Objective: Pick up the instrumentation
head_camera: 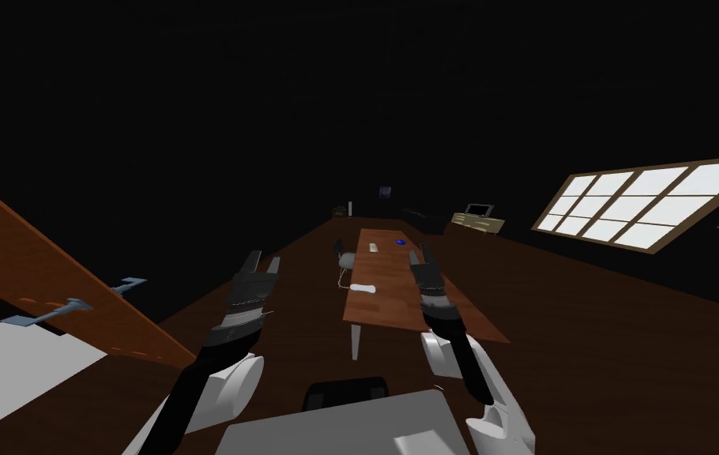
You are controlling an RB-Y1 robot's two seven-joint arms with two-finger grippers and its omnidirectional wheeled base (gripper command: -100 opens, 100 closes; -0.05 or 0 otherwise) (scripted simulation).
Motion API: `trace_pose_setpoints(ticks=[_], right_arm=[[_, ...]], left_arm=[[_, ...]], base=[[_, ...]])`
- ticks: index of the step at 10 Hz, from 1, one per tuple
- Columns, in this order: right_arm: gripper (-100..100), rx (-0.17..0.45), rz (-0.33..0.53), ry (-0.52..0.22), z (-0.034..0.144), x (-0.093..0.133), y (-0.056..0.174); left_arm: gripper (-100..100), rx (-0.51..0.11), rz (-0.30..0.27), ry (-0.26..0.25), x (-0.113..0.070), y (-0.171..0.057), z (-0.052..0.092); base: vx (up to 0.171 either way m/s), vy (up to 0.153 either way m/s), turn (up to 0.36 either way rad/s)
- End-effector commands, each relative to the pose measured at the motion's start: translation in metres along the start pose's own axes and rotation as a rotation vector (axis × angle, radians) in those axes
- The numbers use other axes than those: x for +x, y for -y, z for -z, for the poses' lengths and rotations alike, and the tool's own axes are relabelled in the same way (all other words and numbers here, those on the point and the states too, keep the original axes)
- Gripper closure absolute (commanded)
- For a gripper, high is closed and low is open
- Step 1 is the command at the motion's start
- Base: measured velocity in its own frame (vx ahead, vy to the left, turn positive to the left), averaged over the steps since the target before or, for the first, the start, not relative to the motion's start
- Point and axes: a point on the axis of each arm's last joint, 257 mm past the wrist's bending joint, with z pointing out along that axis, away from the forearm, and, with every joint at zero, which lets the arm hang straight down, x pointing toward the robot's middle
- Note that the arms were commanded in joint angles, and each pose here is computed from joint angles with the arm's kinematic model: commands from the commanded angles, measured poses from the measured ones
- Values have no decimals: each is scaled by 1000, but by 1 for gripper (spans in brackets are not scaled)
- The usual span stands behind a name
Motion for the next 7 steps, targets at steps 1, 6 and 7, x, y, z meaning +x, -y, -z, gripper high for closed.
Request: trace_pose_setpoints(ticks=[1,6,7], right_arm=[[-100,-13,43,-44,-6,14,6],[-100,-74,196,-185,-27,73,30],[-100,-80,206,-192,-30,76,30]], left_arm=[[0,0,0,0,0,0,0],[0,0,0,0,0,0,0],[0,0,0,0,0,0,0]], base=[[9,189,-3],[23,254,-1],[10,202,-9]])
